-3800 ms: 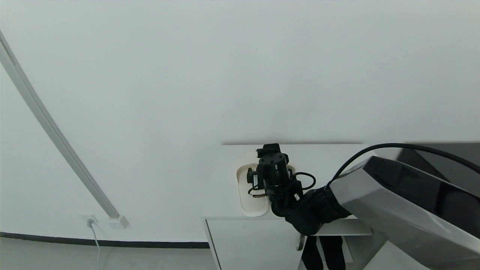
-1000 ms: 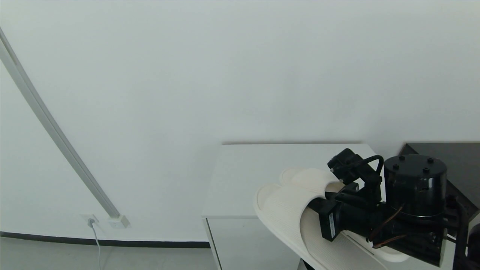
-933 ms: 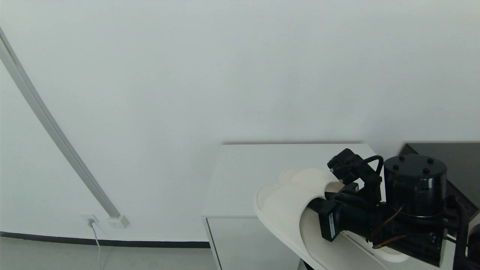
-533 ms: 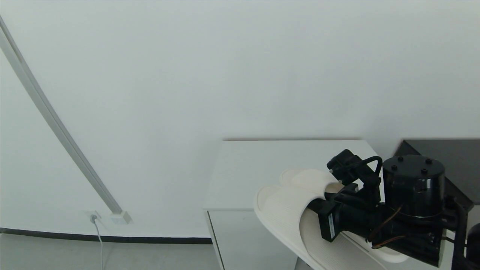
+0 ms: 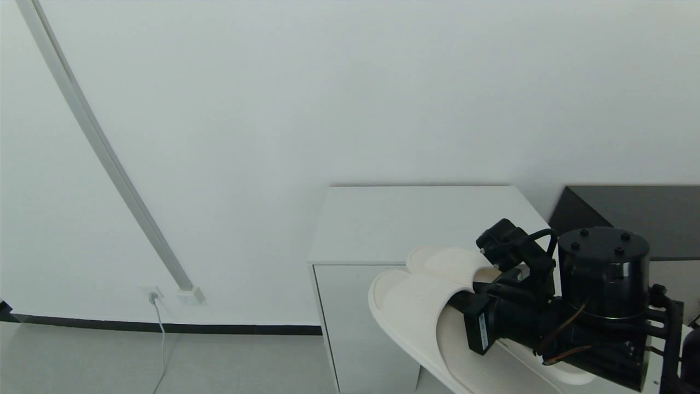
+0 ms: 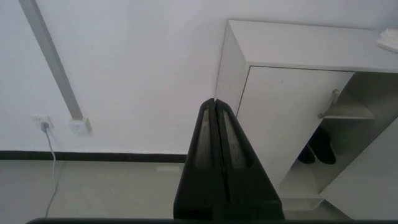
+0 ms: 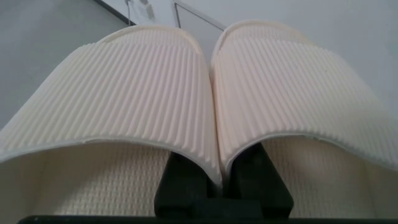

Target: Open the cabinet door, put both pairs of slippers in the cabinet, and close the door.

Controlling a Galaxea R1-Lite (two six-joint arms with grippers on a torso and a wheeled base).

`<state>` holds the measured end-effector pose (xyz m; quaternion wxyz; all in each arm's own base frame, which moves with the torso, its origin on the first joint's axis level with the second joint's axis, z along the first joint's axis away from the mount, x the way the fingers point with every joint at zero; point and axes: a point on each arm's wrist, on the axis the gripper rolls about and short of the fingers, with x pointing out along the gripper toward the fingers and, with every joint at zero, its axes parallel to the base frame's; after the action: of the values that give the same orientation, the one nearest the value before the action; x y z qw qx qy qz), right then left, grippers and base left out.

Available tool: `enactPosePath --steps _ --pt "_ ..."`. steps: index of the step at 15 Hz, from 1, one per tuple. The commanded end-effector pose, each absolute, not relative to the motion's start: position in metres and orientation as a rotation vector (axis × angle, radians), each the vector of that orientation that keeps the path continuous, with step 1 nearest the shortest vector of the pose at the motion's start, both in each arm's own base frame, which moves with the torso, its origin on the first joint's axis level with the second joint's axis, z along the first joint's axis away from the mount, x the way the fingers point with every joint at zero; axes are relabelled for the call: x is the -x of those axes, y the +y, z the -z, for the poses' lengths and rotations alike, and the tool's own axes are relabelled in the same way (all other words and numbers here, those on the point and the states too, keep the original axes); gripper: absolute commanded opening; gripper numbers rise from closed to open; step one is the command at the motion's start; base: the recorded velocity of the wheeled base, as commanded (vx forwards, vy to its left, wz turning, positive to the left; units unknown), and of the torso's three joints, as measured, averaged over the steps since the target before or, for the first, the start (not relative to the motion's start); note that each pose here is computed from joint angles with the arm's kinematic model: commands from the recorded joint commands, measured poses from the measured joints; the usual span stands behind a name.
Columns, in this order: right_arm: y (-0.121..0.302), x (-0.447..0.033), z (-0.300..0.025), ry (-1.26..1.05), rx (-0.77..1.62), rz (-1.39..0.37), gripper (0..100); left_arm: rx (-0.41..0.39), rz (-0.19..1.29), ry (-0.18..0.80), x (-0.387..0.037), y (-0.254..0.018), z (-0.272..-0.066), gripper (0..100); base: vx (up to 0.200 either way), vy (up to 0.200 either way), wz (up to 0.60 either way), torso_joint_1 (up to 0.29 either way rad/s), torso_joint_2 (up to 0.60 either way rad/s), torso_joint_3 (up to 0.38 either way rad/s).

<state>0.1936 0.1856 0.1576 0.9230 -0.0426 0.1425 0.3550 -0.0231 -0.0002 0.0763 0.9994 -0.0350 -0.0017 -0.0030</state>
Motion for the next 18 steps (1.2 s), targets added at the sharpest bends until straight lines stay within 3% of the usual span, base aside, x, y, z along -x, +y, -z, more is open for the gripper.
enactPosePath --steps 1,11,18 --pt "0.1861 -0.1939 -0.1564 0.296 0.087 -0.732 0 0.069 0.006 -0.001 0.023 -0.0002 -0.0762 0 0.0 0.0 0.0 0.0 0.0 0.0" --pt "0.1874 -0.1952 -0.1531 0.307 0.093 -0.731 0 0.067 0.006 -0.001 0.023 -0.0002 -0.0762 0 0.0 0.0 0.0 0.0 0.0 0.0" --pt "0.1873 -0.1957 -0.1529 0.307 0.093 -0.73 0 0.067 0.006 -0.001 0.023 -0.0002 -0.0762 0 0.0 -0.2 0.0 0.003 0.0 0.001"
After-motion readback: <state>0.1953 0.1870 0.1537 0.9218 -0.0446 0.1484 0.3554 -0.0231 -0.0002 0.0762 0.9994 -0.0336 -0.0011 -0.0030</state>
